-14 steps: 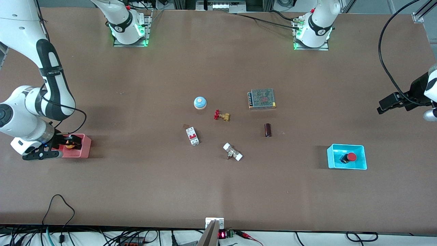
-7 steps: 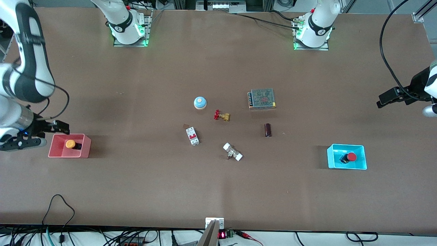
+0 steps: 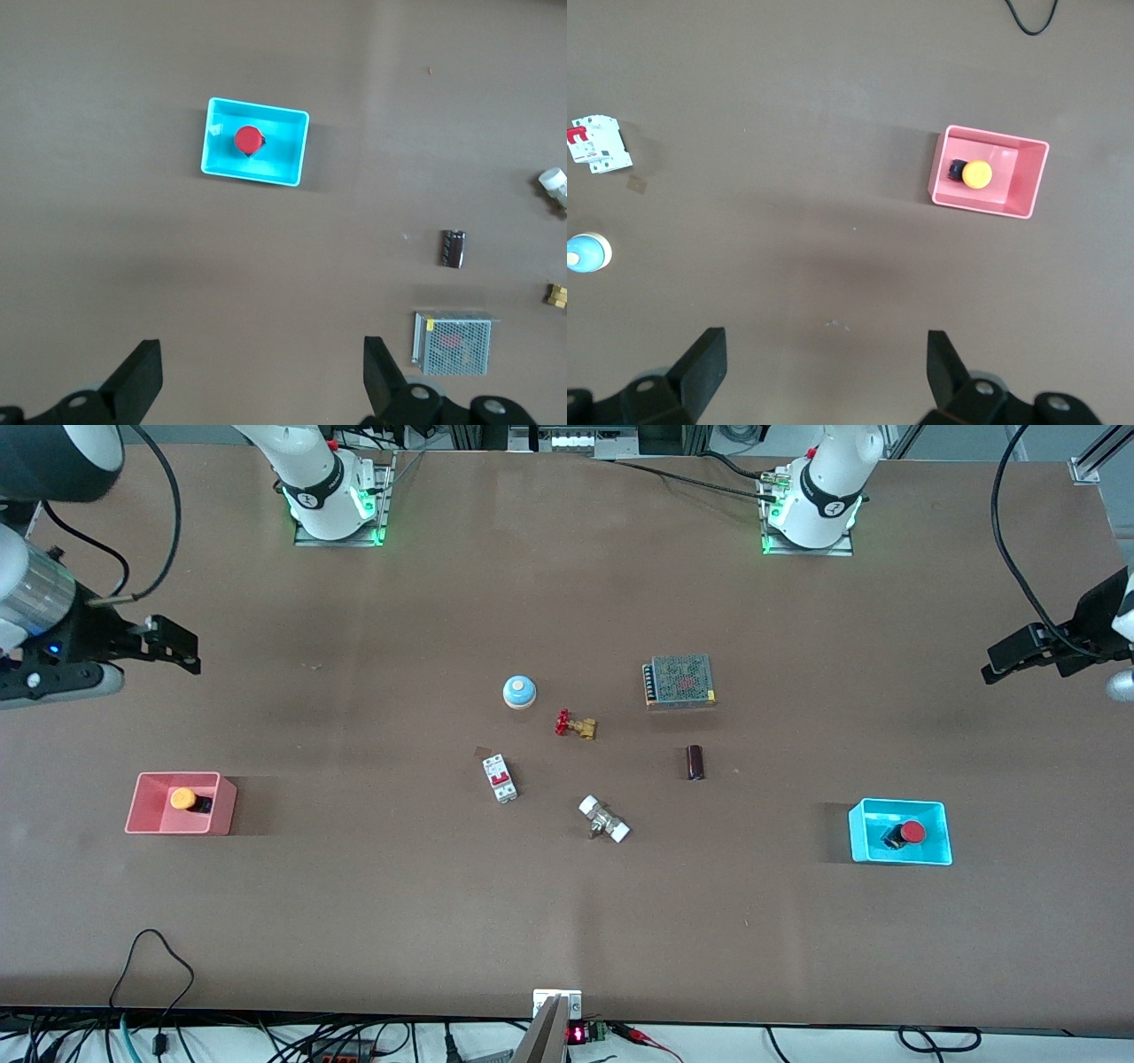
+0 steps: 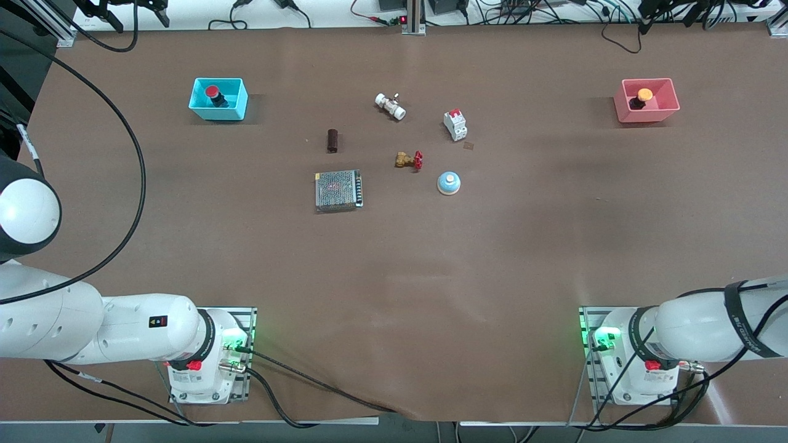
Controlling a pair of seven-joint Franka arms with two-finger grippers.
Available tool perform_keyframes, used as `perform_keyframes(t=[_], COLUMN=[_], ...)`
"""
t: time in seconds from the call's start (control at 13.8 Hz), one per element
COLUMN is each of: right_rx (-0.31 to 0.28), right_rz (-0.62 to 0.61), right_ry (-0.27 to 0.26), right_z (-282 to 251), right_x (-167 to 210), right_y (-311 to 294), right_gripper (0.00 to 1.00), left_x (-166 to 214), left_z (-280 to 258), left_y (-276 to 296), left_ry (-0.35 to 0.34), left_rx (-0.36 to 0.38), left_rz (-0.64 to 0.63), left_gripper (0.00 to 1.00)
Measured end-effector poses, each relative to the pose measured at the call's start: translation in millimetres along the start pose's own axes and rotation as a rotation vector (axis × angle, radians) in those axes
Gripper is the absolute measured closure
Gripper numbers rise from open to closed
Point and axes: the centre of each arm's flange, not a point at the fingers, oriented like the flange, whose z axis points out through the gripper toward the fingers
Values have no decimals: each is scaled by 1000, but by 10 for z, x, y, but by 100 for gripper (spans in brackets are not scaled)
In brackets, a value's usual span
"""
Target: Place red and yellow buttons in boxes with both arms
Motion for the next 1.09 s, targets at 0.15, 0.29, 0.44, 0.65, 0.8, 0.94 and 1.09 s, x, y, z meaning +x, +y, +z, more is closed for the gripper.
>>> perform_keyframes(t=[0.15, 0.29, 0.44, 0.65, 0.8, 0.94, 1.09], right_rx=[3, 8, 9, 9, 10, 10, 10], right_rz=[18, 22, 21, 22, 22, 24, 27], right_ry=[-21, -67, -77, -81, -83, -85, -89], right_z=[19, 104, 132, 135, 136, 138, 141], right_x=[-16, -34, -31, -35, -36, -39, -44], right_y=[100, 120, 115, 114, 113, 113, 113], right_gripper=[0, 0, 0, 0, 0, 0, 0], left_x=[-7, -11, -18, -22, -23, -25, -37], left_z=[-2, 1, 6, 6, 5, 5, 13], left_y=[13, -3, -7, -29, -28, -10, 12], left_ry=[-2, -7, -13, -17, -17, -17, -19], left_rx=[0, 0, 1, 1, 1, 1, 1], left_rz=[26, 21, 21, 19, 19, 23, 27], left_gripper=[0, 0, 0, 0, 0, 0, 0])
